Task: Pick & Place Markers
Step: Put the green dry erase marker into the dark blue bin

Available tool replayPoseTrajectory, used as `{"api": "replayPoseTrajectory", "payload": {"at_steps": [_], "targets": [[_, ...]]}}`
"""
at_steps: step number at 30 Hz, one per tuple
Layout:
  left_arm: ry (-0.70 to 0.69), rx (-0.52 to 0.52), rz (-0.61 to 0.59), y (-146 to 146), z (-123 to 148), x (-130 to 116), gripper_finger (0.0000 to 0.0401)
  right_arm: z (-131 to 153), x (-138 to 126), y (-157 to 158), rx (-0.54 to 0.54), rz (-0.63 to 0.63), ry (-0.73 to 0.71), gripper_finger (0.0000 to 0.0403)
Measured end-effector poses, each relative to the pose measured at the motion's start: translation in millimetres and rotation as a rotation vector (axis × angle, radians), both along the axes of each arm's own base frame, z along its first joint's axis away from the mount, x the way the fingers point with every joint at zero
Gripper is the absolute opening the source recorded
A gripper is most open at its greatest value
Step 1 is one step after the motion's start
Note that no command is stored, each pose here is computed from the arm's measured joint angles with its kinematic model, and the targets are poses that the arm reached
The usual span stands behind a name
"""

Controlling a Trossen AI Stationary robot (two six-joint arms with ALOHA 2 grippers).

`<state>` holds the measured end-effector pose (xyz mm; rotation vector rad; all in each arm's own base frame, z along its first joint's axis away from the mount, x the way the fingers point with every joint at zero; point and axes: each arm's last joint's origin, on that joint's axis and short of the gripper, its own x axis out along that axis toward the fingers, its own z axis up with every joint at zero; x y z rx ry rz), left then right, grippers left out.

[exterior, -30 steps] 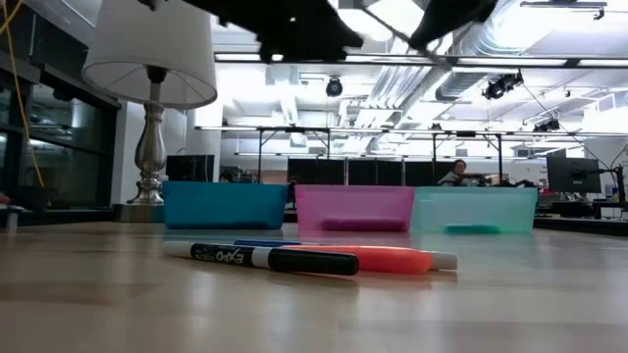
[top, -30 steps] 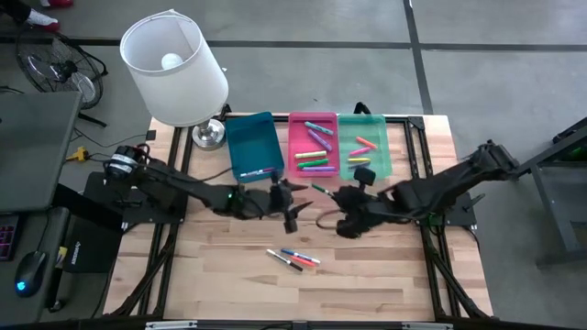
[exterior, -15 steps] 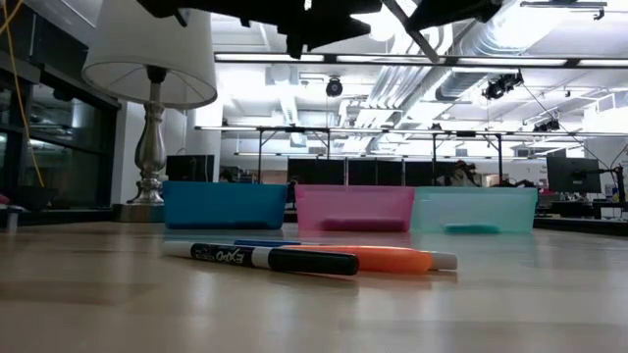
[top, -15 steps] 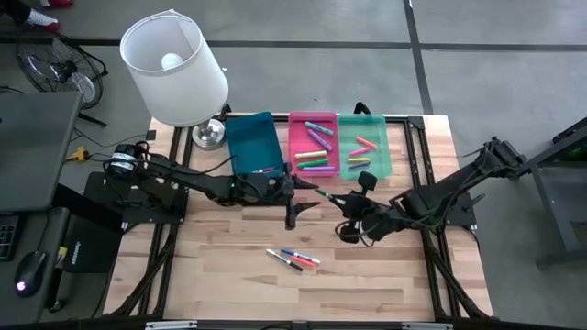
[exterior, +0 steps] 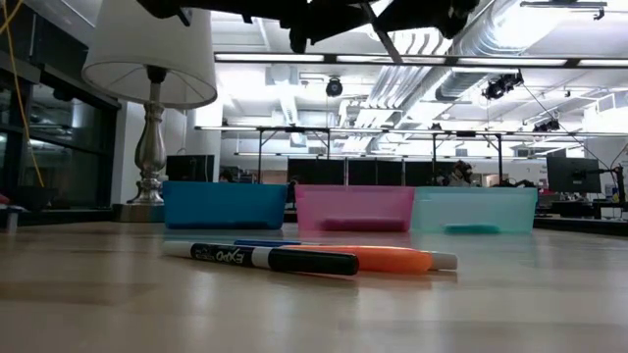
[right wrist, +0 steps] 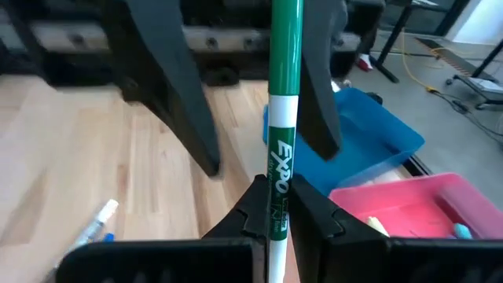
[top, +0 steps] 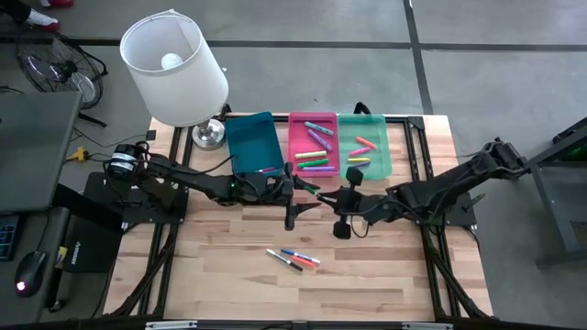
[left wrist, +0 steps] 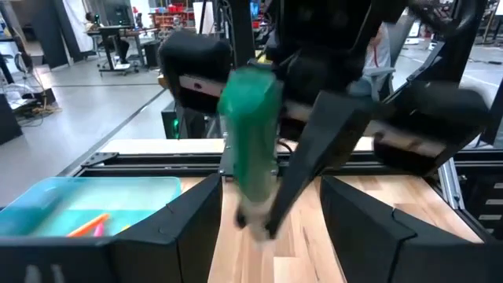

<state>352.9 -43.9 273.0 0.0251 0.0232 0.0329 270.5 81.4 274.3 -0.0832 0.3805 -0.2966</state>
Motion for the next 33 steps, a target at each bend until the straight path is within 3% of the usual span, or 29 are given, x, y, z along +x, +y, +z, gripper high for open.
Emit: {"api": "replayPoseTrajectory", "payload": {"at_steps": [12,18,26,33], "targets": [[-0.011,-0.001,0.009,0.5,1.0,0.0,0.0202,2.3,1.6,0.5,-0.013,0.013,-0.038,0.0017],[-0.02,-0.006,0.013,5.0,2.0,0.6,0.0149,2.6,1.8,0.7,-0.018,0.021,-0.038,0.0017],[-0.033,0.007,0.01,4.9,3.2,0.6,0.0037,2.9,1.9,0.7,-0.021,0.024,-0.039,0.0017],[-0.033,0.022,-0.007,4.4,3.3,0.6,0.0032,2.7,1.8,0.7,-0.023,0.024,-0.036,0.0017]]}}
